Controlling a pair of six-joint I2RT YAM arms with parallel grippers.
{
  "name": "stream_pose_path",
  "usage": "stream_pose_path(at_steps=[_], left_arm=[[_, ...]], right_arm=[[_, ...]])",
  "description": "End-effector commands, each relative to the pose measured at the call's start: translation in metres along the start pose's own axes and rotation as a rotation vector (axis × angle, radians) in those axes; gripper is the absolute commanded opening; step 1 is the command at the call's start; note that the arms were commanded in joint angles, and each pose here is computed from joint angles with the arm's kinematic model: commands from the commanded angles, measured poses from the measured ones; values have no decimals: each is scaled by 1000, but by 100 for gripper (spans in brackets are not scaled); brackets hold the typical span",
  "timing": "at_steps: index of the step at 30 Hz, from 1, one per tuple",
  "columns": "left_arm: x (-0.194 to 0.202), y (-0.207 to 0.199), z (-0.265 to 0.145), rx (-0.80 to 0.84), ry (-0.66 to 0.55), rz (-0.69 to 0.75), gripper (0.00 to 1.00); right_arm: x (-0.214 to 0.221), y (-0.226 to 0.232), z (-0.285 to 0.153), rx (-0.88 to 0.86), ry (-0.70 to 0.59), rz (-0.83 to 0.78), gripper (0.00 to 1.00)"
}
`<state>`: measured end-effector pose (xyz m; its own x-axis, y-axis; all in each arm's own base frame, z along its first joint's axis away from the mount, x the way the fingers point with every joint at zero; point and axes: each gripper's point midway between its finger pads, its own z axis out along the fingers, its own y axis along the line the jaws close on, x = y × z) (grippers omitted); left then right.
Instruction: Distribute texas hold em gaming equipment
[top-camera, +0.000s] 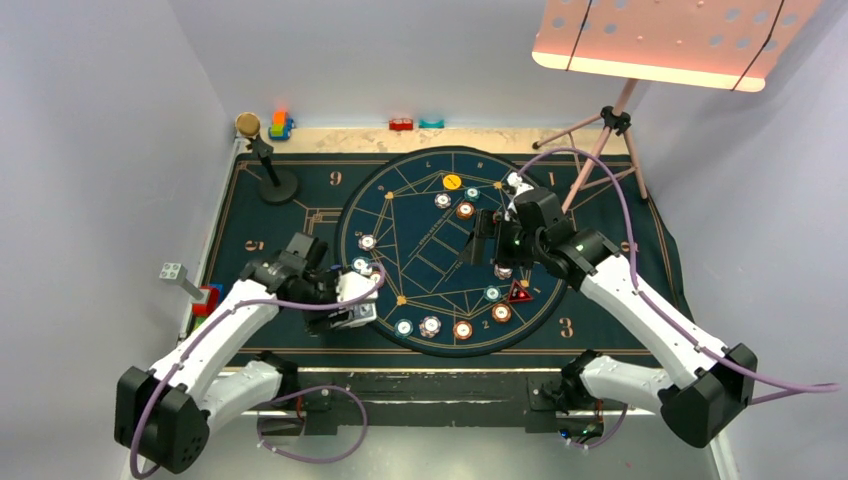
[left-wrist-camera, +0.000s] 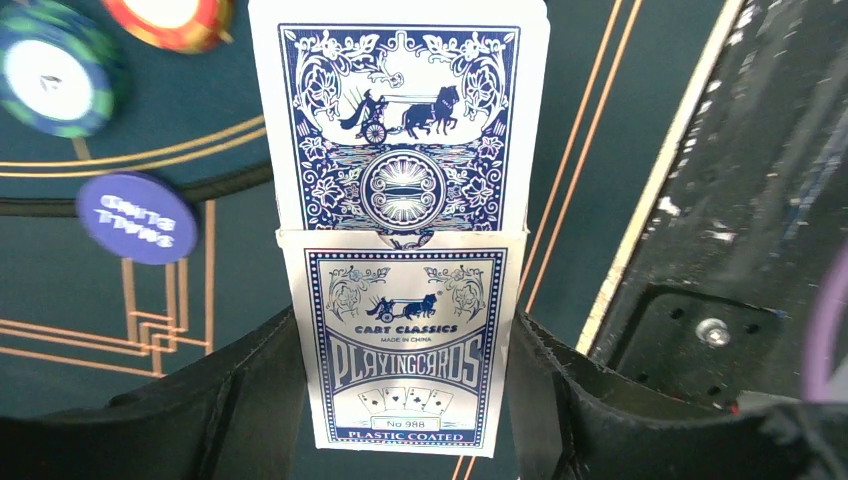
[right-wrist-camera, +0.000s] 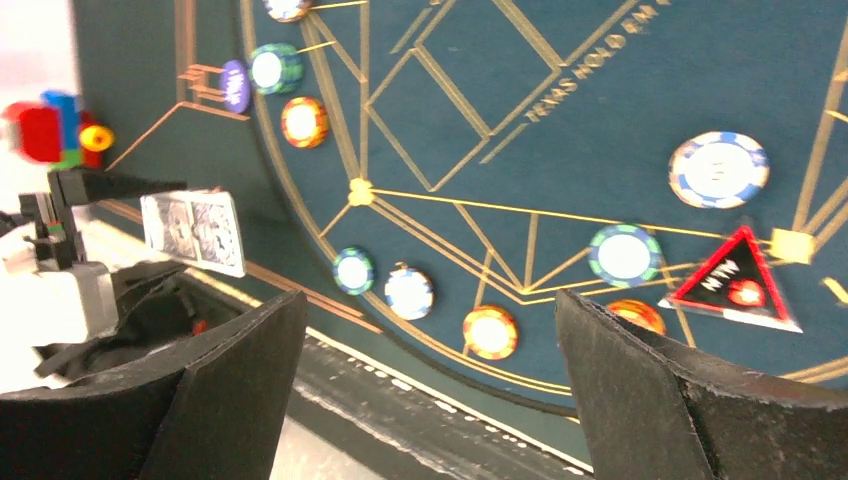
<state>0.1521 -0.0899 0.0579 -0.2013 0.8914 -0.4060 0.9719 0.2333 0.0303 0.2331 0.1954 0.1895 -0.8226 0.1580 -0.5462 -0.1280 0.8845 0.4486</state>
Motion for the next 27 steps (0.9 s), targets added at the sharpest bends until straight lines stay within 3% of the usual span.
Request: stream_pose_path(at_steps=[1,7,12,18,27], left_arm=[[-40,-9,-49,31,-118,-12,33],[-81,-3,-99,49,-176,-68,24],[-110,13,-125,29,-215,-93,22],[-128,25,-138,13,-236,-116,22],[-129,27,-135,8,-215,-111,21]], right_arm=[[-9,52,-3,-270,-1,-8,98],[-13,119,-14,-594,10,-1,98],[-16,177,-20,-784,31,-40,98],[-13,215,-19,-922,68,-37,98],[-8,237,-2,-973,104,-18,98]])
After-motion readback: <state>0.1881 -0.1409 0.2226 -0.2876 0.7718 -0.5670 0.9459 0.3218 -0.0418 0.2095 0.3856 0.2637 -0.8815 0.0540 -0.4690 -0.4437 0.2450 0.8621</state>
